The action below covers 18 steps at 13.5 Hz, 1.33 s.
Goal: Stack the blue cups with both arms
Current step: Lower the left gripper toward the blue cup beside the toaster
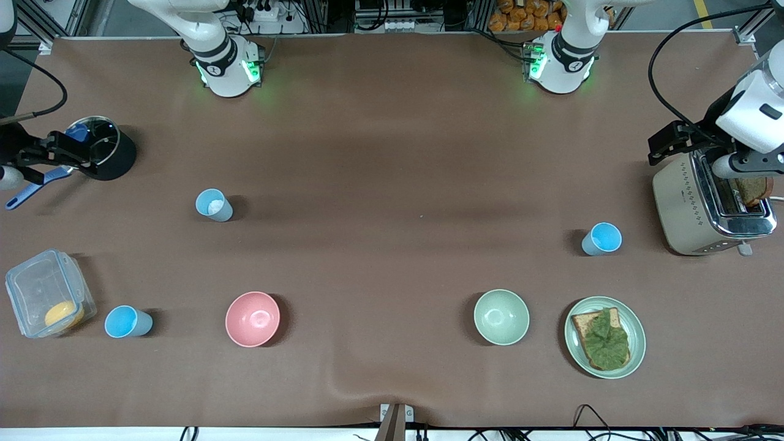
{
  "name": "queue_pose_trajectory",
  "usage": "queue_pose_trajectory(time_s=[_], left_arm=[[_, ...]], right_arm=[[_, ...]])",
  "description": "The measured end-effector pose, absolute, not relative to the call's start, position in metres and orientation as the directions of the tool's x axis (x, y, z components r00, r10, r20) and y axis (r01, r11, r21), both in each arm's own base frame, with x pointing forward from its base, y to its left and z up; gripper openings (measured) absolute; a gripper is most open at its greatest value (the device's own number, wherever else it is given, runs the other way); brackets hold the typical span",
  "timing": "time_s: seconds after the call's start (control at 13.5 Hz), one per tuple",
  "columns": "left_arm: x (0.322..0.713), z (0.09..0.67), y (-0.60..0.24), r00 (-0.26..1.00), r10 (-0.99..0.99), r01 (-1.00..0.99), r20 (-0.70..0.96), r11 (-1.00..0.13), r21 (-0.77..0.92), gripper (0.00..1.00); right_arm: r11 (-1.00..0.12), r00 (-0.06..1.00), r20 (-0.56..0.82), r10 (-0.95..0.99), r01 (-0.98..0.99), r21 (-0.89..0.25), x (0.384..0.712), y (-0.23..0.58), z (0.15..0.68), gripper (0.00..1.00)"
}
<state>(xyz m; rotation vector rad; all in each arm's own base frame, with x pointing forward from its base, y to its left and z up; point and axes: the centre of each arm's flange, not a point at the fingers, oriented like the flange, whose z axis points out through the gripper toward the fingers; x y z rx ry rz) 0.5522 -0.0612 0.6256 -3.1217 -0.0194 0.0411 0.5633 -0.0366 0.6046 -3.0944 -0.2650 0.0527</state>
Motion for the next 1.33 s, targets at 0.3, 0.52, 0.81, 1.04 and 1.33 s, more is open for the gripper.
queue_pose_trajectory(time_s=[0.3, 0.52, 0.81, 1.04, 1.33], left_arm=[[0.553, 0.626, -0.055, 0.999, 0.024, 0.024, -0.025, -1.000, -0.017, 1.00], [0.554, 0.625, -0.049, 0.999, 0.036, 0.036, -0.028, -0.999, -0.017, 1.00], [0.572, 0.585, -0.033, 0.994, 0.065, 0.064, -0.082, -0.998, -0.022, 1.00], [0.594, 0.527, -0.010, 0.991, 0.103, 0.102, -0.082, -0.995, -0.020, 1.00], [0.602, 0.446, 0.000, 0.990, 0.116, 0.115, -0.077, -0.993, -0.020, 1.00]], right_arm=[[-0.985, 0.985, -0.030, 0.172, 0.171, -0.037, 0.563, -0.036, 0.605, 1.00], [-0.985, 0.985, -0.029, 0.172, 0.171, -0.035, 0.563, -0.036, 0.606, 1.00], [-0.985, 0.985, -0.029, 0.172, 0.171, -0.035, 0.563, -0.036, 0.606, 1.00], [-0.985, 0.985, -0.029, 0.172, 0.171, -0.035, 0.563, -0.036, 0.606, 1.00], [-0.985, 0.985, -0.029, 0.172, 0.171, -0.035, 0.563, -0.036, 0.606, 1.00]])
